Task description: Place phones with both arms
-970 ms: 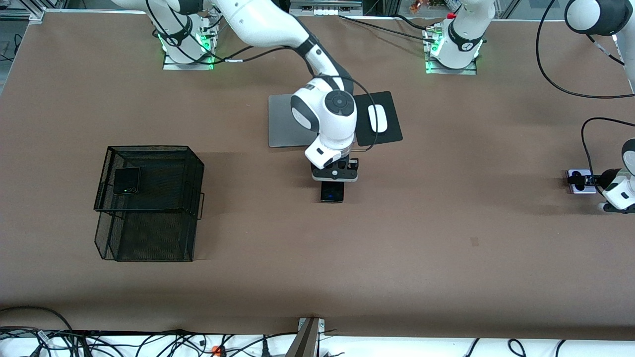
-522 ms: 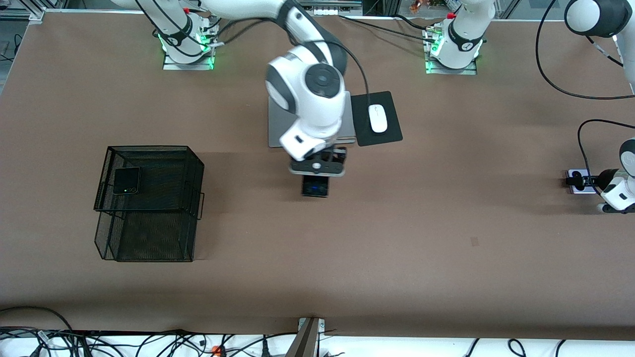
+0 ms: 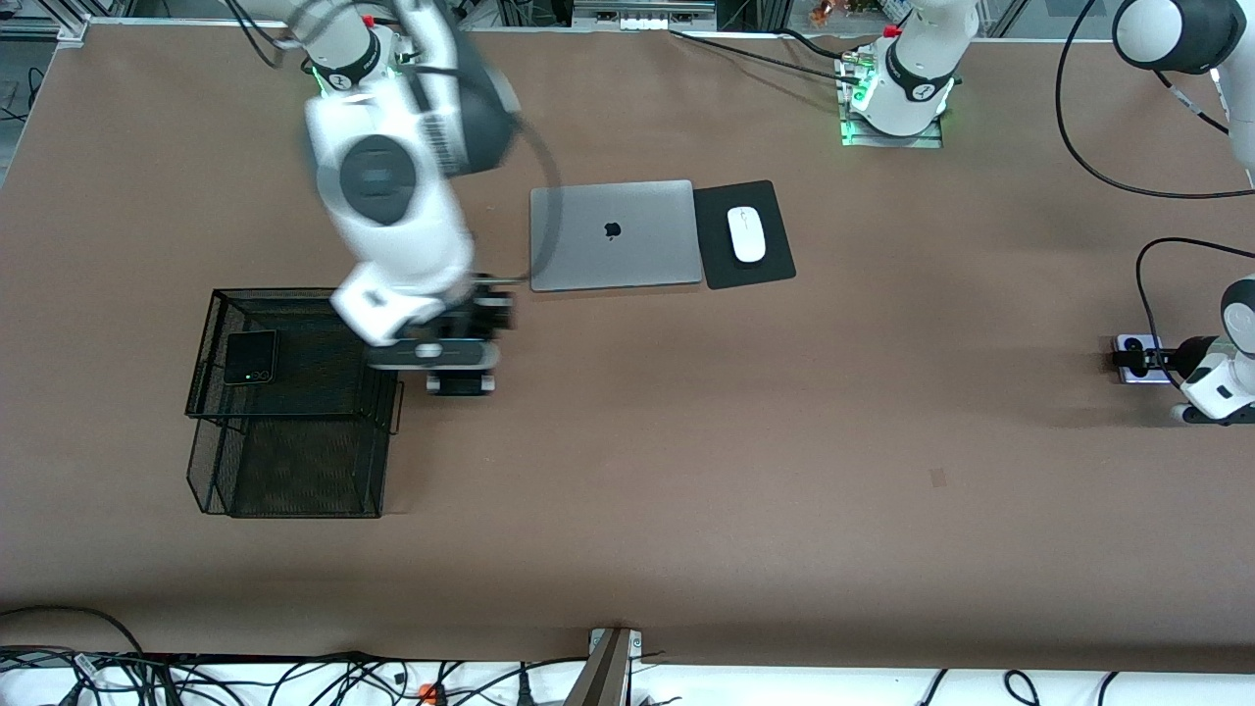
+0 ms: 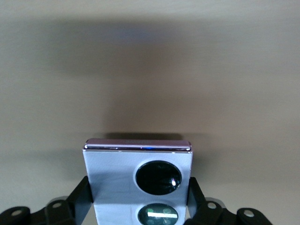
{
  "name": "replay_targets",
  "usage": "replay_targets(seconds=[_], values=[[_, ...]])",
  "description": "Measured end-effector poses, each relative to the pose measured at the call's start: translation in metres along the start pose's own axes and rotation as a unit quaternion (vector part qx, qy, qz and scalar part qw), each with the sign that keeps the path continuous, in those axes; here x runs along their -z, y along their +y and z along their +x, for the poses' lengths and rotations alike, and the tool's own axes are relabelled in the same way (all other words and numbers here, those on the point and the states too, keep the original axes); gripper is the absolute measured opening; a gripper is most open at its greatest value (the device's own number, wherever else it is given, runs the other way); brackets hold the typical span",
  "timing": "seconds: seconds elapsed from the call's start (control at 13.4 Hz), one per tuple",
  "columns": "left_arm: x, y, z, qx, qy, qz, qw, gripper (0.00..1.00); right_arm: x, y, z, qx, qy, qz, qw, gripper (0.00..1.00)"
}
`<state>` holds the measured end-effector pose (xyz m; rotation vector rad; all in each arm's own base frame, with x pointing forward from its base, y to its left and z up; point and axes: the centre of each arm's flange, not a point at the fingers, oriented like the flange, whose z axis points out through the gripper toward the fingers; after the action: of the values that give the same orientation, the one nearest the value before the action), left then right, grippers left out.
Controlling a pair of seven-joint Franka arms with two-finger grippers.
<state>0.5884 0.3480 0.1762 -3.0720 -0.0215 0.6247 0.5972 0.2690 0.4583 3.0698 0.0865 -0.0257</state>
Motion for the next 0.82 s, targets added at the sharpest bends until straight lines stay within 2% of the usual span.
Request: replay_targets(seconds=[0.15, 0.37, 0.6, 0.67, 0.82], values=[[0.039, 0.024, 0.007, -0.014, -0.015, 0.003, 1.0, 0.83, -0.006, 0.072, -0.009, 0.019, -0.008, 0.012, 1.0, 0.78], [0.097, 0.082, 0.023, -0.031, -0.022, 0.022, 0.999, 0.83, -0.038, 0.159, -0.018, 0.047, -0.001, 0.021, 0.999, 0.78], [0.12, 0.162, 0.041, -0.033, -0.028, 0.037, 0.998, 0.83, -0.092, 0.18, -0.03, 0.048, 0.016, 0.014, 0.999, 0.78], [0.125, 0.193, 0.047, -0.041, -0.023, 0.033, 0.998, 0.83, -0.11, 0.18, -0.034, 0.047, 0.02, 0.011, 0.999, 0.78], [0.136, 0.25, 0.054, -0.067, -0.009, -0.001, 0.998, 0.83, -0.139, 0.18, -0.042, 0.037, 0.017, 0.011, 0.999, 0.78]])
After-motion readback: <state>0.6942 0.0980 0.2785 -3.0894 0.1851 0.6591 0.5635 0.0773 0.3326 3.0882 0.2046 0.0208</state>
